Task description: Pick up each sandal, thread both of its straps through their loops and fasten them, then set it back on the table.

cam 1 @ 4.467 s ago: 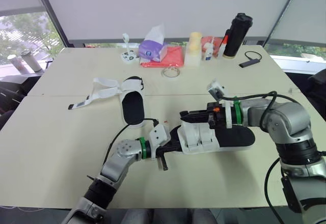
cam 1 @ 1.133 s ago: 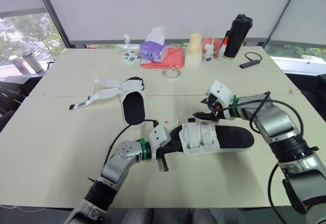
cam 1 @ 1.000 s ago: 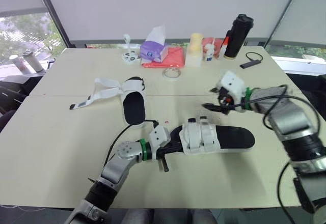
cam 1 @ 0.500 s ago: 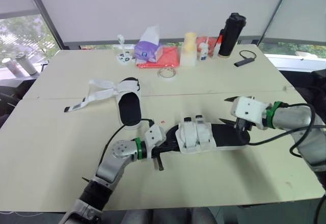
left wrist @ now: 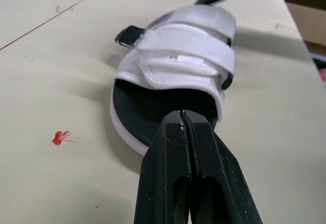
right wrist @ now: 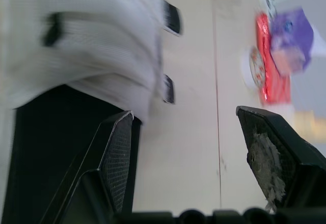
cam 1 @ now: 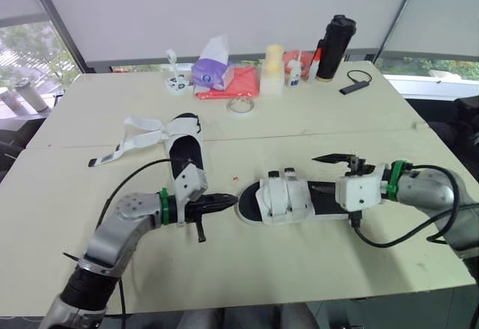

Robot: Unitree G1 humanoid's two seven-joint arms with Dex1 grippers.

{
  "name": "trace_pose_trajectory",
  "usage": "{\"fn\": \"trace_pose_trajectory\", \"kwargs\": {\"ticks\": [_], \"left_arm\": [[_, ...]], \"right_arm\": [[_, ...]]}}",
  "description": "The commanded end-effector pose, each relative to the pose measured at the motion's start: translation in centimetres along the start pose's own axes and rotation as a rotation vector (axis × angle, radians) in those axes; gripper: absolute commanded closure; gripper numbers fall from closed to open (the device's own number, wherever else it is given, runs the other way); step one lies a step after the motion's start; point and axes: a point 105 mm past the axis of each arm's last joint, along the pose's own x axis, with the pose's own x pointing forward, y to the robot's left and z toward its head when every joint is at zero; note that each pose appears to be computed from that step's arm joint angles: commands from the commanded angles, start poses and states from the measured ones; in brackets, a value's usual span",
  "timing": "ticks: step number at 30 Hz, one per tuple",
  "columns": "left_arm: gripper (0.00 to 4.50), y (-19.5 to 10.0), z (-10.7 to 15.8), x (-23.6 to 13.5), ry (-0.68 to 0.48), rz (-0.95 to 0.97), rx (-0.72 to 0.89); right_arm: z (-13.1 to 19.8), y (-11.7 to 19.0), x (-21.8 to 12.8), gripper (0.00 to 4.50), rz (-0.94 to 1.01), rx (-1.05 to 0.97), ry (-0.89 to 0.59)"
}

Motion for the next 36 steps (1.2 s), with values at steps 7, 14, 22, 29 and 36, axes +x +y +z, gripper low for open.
{"fn": "trace_pose_trajectory", "kwargs": {"ticks": [7,14,22,29,36], "left_arm": [[4.50,0.6,5.2,-1.4,-0.092,-0.001,0.021],[4.50,0.5,6.1,-2.2,-0.083,-0.017,0.009],[4.50,0.5,6.1,-2.0,-0.086,-0.003,0.011],[4.50,0.5,6.1,-1.8,-0.095,0.012,0.012],[4.50,0.4,6.0,-1.7,-0.099,0.020,0.012]], "right_arm": [[1.9,0.8,1.8,1.06,0.005,-0.241,-0.144],[3.4,0.2,4.1,1.06,-0.077,-0.408,-0.248],[5.1,0.6,5.7,1.06,-0.101,-0.481,-0.353],[4.8,0.5,6.2,2.35,-0.101,-0.512,-0.339],[4.3,0.4,5.9,4.46,-0.125,-0.507,-0.299]]}}
